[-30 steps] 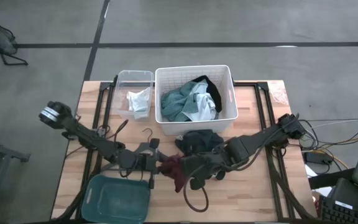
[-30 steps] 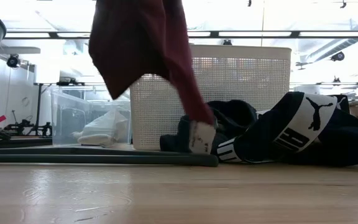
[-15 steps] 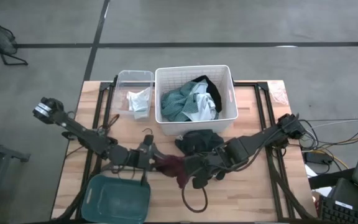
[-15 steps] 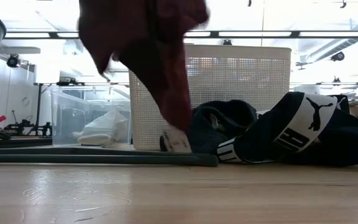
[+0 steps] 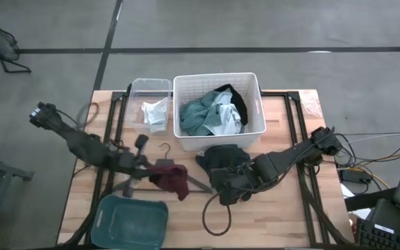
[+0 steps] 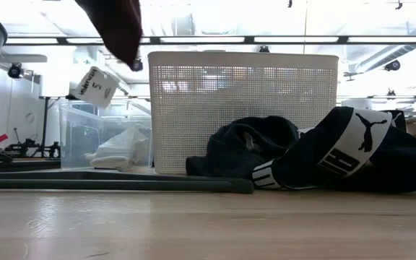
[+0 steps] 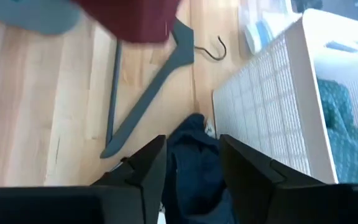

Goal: Pick & Place Cloths
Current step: Put the red boxers into the gray bin

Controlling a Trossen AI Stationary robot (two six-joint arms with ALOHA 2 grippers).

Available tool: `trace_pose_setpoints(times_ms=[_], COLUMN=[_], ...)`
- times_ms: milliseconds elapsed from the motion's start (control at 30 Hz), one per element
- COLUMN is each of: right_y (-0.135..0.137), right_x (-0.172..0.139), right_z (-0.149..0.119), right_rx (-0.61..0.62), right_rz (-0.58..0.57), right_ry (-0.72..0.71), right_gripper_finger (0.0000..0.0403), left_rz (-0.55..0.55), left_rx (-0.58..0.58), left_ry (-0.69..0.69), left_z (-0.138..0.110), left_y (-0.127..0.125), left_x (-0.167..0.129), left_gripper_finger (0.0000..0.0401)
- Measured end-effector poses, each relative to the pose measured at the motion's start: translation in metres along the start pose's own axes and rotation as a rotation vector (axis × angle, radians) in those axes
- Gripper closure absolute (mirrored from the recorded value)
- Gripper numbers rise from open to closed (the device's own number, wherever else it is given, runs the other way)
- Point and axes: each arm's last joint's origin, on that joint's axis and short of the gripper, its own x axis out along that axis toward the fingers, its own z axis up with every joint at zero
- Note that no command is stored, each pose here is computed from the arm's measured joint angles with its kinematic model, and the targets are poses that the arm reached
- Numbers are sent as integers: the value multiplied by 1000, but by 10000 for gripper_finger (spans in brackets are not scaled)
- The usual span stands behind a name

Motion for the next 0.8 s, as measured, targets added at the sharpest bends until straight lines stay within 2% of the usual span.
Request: trace_pose_setpoints(times_ms=[167,333,567,667,800], right_y=[2,6,11,13,15], right_x=[1,11,29,35,41], right_z=[-6,-13,-30,-36,-44], right_rx=[6,-7,-15,-16,-15], right_rz=[-12,-24,-78,-86,-100], right_ry=[35,69,136,159,186], right_gripper_finger=[241,236,249,263,281], left_rz=[-195,-359,-393,-389,-420], left_rx=[-103,-256,-377,-408,-525], left_ry=[107,273,455,499,619], left_z=[29,38,21,8,-12], left_y=[3,1,-6,-13,-25], left_x=[-29,-44,-45,-35,-21], left_gripper_finger=[398,397,397,397,396])
